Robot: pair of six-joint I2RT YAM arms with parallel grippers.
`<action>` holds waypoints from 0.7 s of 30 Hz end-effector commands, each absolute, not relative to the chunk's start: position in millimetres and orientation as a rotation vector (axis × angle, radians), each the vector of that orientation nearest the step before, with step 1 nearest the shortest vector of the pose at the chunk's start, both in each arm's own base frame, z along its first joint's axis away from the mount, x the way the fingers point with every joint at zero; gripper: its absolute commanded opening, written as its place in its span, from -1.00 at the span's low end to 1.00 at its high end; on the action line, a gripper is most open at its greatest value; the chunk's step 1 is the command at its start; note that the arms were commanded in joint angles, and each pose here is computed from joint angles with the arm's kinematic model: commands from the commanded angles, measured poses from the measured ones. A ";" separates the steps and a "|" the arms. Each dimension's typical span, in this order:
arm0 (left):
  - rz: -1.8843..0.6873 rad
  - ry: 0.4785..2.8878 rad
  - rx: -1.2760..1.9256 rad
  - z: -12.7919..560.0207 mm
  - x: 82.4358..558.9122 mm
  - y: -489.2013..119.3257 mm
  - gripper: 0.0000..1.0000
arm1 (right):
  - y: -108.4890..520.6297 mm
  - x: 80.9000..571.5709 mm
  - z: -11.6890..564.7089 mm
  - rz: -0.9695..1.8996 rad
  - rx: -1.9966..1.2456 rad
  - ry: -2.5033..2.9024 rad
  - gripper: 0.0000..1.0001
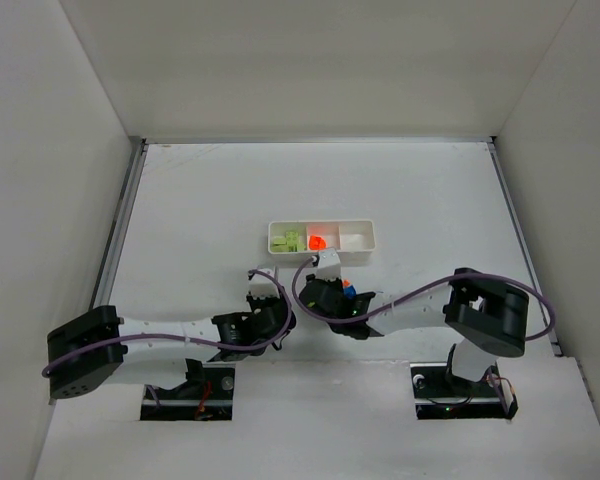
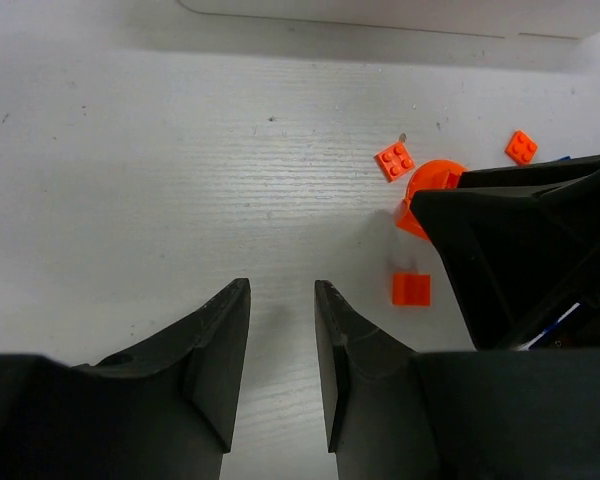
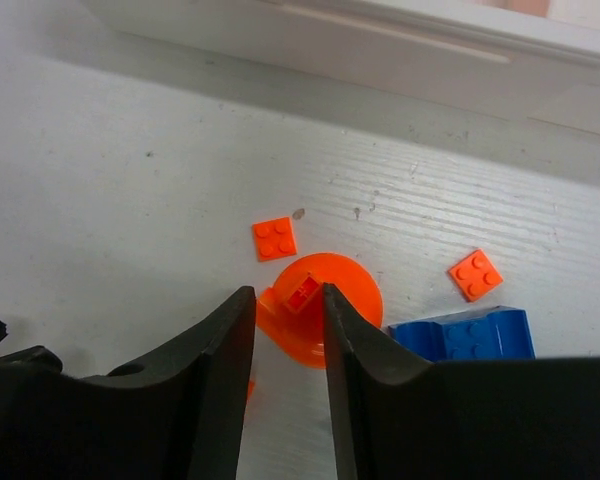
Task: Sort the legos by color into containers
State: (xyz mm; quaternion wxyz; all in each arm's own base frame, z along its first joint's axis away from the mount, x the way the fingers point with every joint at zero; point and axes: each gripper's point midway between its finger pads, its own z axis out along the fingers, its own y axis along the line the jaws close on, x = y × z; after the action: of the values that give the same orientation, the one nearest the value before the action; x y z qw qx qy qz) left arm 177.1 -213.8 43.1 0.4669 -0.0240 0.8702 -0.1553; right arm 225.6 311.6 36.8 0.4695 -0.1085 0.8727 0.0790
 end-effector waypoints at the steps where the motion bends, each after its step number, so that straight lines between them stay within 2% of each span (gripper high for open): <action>1: -0.392 2.104 -0.101 48.2 180.7 -213.8 -0.40 | 314.3 234.1 47.0 0.176 -0.231 2.109 -0.28; 11: -0.397 2.103 -0.095 49.0 179.5 -215.7 -0.40 | 307.2 249.1 36.7 0.083 -0.184 2.092 -0.77; 21: -0.431 2.084 -0.098 62.4 178.7 -215.3 -0.37 | 306.8 232.0 101.8 0.236 -0.133 1.991 -0.81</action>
State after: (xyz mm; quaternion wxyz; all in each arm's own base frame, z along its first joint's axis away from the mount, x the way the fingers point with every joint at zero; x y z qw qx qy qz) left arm 177.0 -215.9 53.0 0.4737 -0.0301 0.8636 -0.1702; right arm 234.0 304.2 68.0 0.5106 -0.0778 0.8537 0.0671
